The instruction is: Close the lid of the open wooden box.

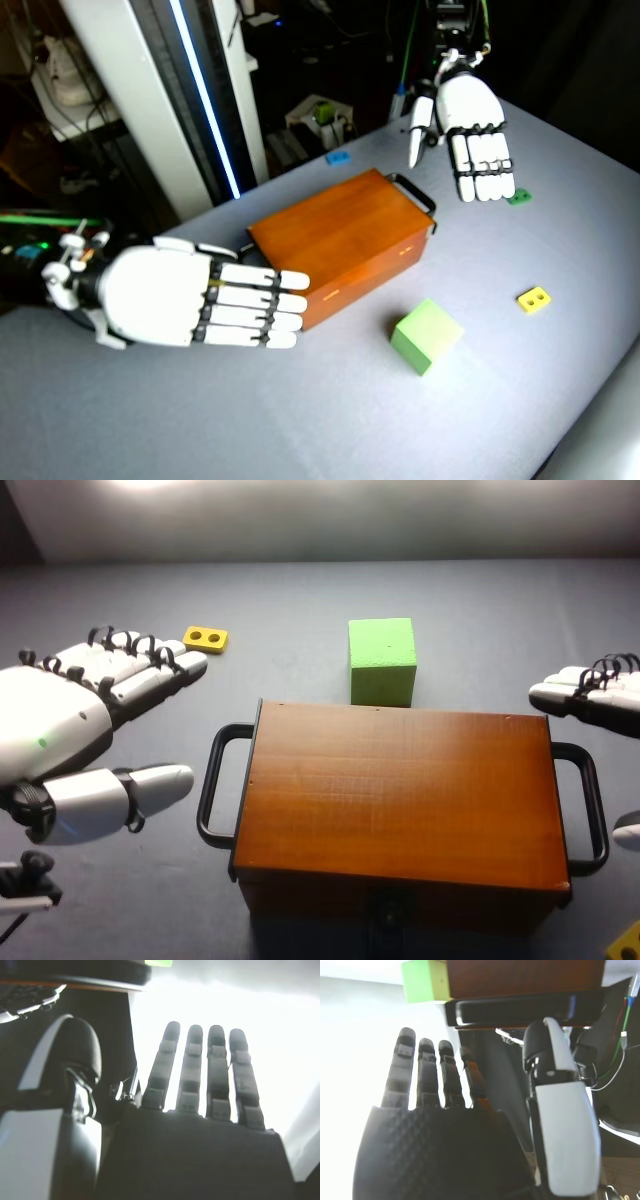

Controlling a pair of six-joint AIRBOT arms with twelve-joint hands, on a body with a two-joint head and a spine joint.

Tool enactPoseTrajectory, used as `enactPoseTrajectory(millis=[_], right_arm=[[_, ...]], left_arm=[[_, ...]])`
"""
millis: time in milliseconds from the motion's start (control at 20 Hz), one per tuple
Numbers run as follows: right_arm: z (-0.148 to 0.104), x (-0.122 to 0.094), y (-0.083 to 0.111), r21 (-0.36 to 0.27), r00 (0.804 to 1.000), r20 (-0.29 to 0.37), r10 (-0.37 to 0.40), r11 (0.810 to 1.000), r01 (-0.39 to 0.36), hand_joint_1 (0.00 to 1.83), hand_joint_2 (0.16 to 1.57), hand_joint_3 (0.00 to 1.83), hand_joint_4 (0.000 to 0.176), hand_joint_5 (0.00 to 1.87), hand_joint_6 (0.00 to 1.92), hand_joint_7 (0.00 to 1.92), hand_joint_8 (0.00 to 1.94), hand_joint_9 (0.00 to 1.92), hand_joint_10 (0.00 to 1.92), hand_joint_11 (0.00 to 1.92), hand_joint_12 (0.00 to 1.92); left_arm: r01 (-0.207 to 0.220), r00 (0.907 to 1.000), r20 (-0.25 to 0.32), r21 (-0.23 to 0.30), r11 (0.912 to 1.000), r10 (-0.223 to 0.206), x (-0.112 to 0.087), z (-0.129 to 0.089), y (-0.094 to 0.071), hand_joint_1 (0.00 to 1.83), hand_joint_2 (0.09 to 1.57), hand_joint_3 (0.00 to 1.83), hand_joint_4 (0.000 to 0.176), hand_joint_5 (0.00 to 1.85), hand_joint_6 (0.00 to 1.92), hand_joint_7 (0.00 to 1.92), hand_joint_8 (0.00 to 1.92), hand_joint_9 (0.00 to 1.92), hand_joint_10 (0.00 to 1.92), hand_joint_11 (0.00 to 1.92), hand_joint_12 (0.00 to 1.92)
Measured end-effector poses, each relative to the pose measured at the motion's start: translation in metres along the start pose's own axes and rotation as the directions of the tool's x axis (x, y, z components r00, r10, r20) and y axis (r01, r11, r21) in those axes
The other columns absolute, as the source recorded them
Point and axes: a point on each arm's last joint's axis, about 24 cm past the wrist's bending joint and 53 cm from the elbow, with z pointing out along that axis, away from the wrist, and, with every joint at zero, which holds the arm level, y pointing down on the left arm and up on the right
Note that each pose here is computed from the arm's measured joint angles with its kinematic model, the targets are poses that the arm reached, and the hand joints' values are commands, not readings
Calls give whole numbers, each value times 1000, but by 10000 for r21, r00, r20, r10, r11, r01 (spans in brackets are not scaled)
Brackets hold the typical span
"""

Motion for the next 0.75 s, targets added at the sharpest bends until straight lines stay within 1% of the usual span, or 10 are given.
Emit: enactPoseTrajectory(millis=[50, 100, 200, 250, 300, 450, 500, 600, 700, 750], right_arm=[[-1, -9, 4, -120, 9996, 278, 32, 9999, -29, 741, 1195, 7, 53, 5, 1, 26, 2, 0, 0, 38, 1], [-4, -22, 12, -354, 9974, 717, 51, 9994, -26, 705, 1205, 9, 90, 16, 5, 41, 6, 3, 1, 33, 0], [-11, -49, 33, -1095, 9852, 1700, -215, 9932, 406, 666, 1222, 9, 103, 40, 10, 26, 3, 0, 0, 0, 0], [-15, -60, 43, -1452, 9760, 2165, -250, 9877, 575, 614, 1241, 14, 72, 33, 5, 28, 3, 1, 0, 14, 5], [-18, -67, 52, -1787, 9668, 2538, -292, 9809, 765, 628, 1291, 16, 26, 68, 11, 58, 9, 30, 7, 36, 11], [-31, -82, 82, -2880, 9310, 3648, -124, 9494, 1255, 463, 1271, 0, 49, 130, 4, 135, 9, 125, 13, 145, 33], [-37, -86, 94, -3257, 9185, 3952, -91, 9336, 1494, 558, 1290, 0, 0, 189, 7, 220, 10, 194, 11, 190, 27], [-48, -94, 113, -3861, 8971, 4416, 179, 9063, 1719, 586, 1369, 5, 0, 239, 3, 348, 8, 349, 13, 308, 26], [-52, -101, 125, -4101, 8832, 4688, 121, 8886, 2055, 593, 1411, 4, 0, 183, 0, 378, 4, 432, 11, 345, 20], [-53, -104, 129, -4205, 8778, 4788, 162, 8819, 2130, 674, 1418, 0, 27, 193, 5, 232, 0, 322, 1, 289, 3]], left_arm=[[3, 9996, 273, 192, 9998, -9, -8, -2, -7, 0, 1354, 0, 0, 3, 0, 1, 0, 3, 0, 4, 5], [-101, 9977, 678, 506, 9987, 67, -21, -4, -14, 0, 1332, 0, 0, 63, 3, 61, 5, 69, 9, 66, 43], [-187, 9842, 1772, 1182, 9928, -25, -51, -7, -32, 0, 1281, 21, 0, 15, 0, 18, 0, 55, 3, 2, 211], [-105, 9727, 2307, 1565, 9876, -262, -66, -9, -40, 0, 1341, 12, 0, 56, 3, 49, 3, 73, 4, 0, 297], [-123, 9596, 2781, 1963, 9805, -437, -81, -11, -47, 0, 1361, 8, 0, 40, 13, 15, 3, 14, 0, 0, 92], [1, 9225, 3715, 2723, 9622, -1052, -104, -19, -61, 0, 1399, 0, 0, 9, 0, 1, 0, 0, 0, 7, 6], [21, 9156, 3840, 2922, 9564, -1194, -107, -22, -64, 0, 1448, 8, 0, 16, 5, 37, 13, 43, 15, 51, 25], [230, 8997, 4070, 3174, 9480, -1581, -112, -32, -63, 14, 1453, 3, 0, 0, 0, 9, 2, 8, 1, 32, 23], [885, 8674, 4380, 3316, 9393, -2363, -121, -38, -49, 91, 1448, 0, 0, 0, 0, 16, 4, 17, 4, 50, 39], [1369, 8385, 4584, 3464, 9281, -2947, -127, -41, -40, 96, 1440, 7, 0, 0, 0, 71, 4, 69, 11, 9, 374]])
